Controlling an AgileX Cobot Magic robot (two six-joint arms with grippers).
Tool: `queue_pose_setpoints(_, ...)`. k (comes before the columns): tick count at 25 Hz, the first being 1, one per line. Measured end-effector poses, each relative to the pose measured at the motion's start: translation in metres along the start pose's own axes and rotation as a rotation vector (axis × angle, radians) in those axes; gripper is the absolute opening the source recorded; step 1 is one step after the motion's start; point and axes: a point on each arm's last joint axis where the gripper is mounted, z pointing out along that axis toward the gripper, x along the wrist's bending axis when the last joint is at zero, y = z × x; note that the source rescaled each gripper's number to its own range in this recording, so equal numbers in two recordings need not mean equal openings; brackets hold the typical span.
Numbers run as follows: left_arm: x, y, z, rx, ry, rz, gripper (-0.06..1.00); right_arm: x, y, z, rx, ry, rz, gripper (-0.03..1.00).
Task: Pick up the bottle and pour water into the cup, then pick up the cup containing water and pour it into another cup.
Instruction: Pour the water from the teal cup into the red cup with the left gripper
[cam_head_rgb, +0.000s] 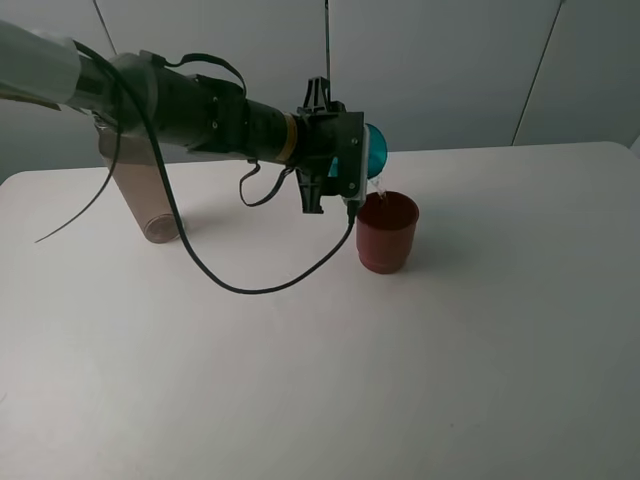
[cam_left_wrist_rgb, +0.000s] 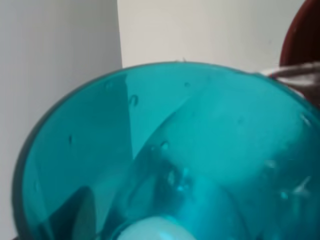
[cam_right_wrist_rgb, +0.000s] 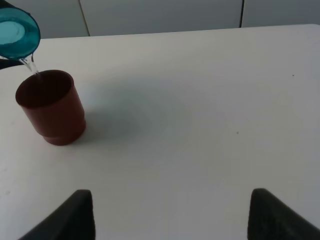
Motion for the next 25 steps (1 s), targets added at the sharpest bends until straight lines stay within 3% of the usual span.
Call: queue_pose_setpoints(25, -0.0029, 0.0050, 0.0009, -0.009, -0.014, 0.199, 0.17, 0.0000, 0.0000, 0.0000, 0.000, 0.000, -0.006, 0.00)
